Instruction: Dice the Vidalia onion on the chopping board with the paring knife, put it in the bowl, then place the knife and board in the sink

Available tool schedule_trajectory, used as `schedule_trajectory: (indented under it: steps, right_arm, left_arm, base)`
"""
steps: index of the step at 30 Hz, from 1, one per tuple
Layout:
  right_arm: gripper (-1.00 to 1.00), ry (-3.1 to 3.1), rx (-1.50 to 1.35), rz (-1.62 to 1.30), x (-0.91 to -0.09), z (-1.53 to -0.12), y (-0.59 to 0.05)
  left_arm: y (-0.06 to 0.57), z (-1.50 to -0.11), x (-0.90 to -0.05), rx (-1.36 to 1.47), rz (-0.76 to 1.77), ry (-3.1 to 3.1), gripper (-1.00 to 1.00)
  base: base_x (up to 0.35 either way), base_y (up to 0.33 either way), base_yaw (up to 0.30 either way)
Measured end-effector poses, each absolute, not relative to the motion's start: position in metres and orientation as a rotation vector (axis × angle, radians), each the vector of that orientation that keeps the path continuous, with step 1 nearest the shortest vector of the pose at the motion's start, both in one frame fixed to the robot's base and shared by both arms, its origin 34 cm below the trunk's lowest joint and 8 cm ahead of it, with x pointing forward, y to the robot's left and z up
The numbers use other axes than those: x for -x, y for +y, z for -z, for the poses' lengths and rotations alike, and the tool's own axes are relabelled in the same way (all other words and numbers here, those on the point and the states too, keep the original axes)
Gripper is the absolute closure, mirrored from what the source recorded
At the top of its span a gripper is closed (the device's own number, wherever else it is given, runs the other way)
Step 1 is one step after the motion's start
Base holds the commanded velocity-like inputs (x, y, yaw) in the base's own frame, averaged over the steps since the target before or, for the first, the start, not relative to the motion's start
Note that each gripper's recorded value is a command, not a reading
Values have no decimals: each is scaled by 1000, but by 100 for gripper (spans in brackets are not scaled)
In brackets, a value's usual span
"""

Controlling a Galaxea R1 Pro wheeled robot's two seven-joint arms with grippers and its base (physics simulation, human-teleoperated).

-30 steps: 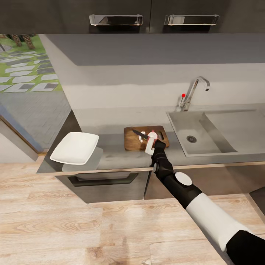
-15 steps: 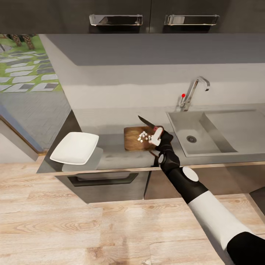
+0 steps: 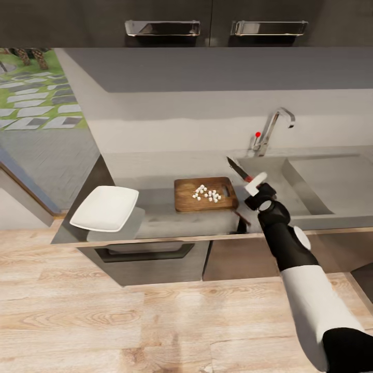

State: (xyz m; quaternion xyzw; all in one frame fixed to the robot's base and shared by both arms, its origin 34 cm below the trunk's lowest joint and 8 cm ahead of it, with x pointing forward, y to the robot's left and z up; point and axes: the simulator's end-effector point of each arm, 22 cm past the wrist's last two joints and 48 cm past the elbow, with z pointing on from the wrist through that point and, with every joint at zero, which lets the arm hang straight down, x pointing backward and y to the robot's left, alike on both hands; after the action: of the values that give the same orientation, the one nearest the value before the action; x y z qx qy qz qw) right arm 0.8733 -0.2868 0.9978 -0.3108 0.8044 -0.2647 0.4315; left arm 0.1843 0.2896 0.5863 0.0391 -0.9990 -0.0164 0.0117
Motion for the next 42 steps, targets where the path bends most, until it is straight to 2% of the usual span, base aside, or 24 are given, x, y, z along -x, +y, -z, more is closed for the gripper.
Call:
schedule_trajectory:
  steps: [6, 16, 29, 42]
  right_arm:
    - [100, 2179, 680, 441, -852, -992, -313]
    - [100, 2295, 520, 335, -833, -984, -348]
    - [100, 2389, 342, 334, -817, -990, -364]
    - [100, 2467, 234, 323, -804, -984, -370]
  left_arm:
    - [289, -586, -184, -122, 50, -3115, -100]
    - [299, -587, -184, -124, 114, -3113, -100]
    - [301, -587, -183, -123, 127, -3111, -100]
    - [301, -587, -183, -123, 127, -3109, -100]
  base:
    - [0, -220, 0]
    - [44, -241, 0]
    - [22, -4, 0]
    - [290, 0, 0]
